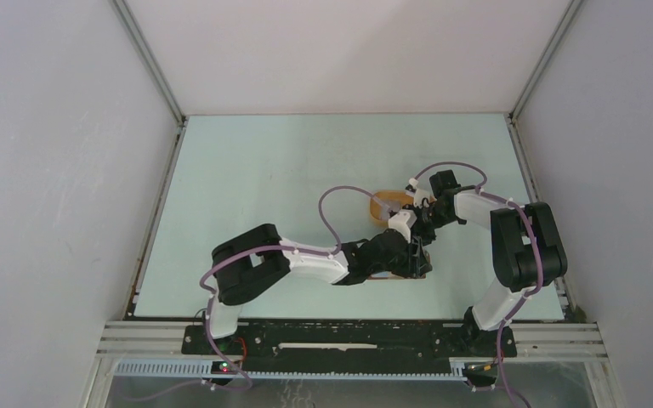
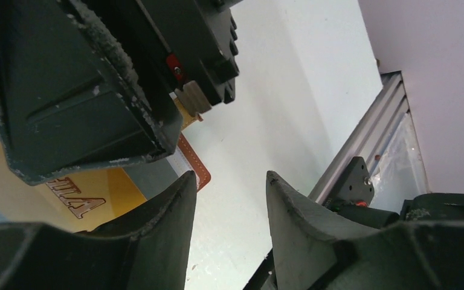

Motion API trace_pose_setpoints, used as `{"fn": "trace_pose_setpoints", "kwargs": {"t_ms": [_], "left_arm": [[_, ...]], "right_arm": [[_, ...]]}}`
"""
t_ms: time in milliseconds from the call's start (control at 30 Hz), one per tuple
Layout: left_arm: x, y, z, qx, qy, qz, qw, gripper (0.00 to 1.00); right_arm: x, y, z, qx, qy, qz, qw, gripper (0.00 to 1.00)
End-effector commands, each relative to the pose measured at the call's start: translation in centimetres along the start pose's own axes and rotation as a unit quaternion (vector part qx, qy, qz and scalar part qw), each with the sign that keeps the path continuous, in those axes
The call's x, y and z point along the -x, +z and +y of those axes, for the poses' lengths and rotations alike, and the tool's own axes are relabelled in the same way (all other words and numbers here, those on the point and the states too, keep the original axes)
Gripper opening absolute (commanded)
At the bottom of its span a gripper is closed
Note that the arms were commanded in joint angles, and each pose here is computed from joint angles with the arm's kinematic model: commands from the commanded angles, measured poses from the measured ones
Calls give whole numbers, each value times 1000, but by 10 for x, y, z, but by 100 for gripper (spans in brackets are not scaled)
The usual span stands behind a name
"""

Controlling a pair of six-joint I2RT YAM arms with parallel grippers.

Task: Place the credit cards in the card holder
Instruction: Insert the credit card into the card holder.

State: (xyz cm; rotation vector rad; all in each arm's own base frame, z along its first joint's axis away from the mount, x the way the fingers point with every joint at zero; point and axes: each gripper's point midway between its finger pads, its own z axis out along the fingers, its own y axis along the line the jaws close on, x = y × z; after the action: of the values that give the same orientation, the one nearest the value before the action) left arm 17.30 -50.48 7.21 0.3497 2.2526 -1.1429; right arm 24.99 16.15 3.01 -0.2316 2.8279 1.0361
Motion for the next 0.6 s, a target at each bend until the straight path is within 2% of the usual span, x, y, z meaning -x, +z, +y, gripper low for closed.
{"fn": "trace_pose_setpoints", "kwargs": {"t_ms": [0, 567], "left_arm": [[11, 7, -8, 13, 16, -2, 1000, 51], [13, 14, 25, 106, 29, 4, 994, 53]], "right_arm": [[6, -4, -1, -7, -10, -6, 1000, 42], [6, -4, -2, -8, -11, -6, 1000, 42]]}}
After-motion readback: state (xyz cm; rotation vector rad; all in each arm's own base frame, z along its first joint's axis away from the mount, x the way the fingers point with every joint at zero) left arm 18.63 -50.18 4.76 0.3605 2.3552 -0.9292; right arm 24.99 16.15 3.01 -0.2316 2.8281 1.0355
